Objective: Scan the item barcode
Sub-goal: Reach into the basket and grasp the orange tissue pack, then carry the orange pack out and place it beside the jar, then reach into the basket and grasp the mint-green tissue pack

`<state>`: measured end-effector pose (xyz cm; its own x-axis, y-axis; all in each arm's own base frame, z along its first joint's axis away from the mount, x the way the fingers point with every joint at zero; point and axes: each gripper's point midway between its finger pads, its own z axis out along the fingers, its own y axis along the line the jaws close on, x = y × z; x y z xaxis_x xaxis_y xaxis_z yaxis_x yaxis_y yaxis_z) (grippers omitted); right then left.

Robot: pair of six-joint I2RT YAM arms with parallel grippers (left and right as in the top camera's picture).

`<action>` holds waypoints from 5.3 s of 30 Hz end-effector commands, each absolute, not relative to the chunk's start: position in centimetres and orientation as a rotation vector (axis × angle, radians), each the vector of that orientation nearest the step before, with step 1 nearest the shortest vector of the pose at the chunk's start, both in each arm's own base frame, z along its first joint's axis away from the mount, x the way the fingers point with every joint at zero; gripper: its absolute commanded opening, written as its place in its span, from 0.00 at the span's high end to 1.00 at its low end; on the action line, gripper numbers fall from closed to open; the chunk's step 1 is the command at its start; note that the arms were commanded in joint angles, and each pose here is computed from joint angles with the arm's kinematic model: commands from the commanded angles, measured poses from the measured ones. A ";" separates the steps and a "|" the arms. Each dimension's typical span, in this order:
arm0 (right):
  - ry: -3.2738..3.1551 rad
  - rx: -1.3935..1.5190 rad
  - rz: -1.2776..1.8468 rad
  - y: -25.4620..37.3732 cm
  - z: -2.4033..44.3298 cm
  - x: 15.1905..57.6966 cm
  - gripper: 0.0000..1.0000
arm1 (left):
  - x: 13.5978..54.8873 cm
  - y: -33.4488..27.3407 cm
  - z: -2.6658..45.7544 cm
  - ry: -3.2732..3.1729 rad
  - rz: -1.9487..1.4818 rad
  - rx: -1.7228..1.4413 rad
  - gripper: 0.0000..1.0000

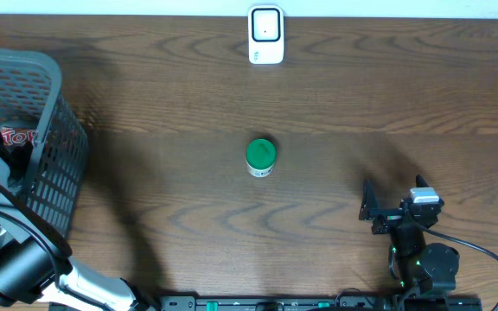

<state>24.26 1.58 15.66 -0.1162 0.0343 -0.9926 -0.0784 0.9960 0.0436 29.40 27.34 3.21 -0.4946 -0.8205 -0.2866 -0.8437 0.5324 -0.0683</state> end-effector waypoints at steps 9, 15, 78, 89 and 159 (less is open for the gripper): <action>1.687 -0.031 0.081 1.3 15.5 24.3 0.01 | 28.6 26.8 -0.6 2.523 0.090 -1.531 0.06; 1.687 -0.031 0.081 1.3 15.5 24.3 0.01 | 27.8 28.8 2.1 2.502 0.209 -1.562 0.23; 1.687 -0.031 0.081 1.3 15.5 24.3 0.01 | 31.6 -13.7 2.8 3.097 -0.225 -0.279 0.30; 1.687 -0.031 0.081 1.3 15.5 24.3 0.01 | 34.3 -14.9 7.7 2.953 -0.291 -0.183 0.00; 1.687 -0.031 0.080 1.3 15.5 24.3 0.01 | 24.1 31.9 7.9 2.820 1.272 -1.475 0.02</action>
<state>24.27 1.58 15.65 -0.1166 0.0343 -0.9926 -0.0784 0.9960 0.0436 24.61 31.12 8.02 -0.5857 -0.8070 -0.0758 -0.6340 0.3979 0.6632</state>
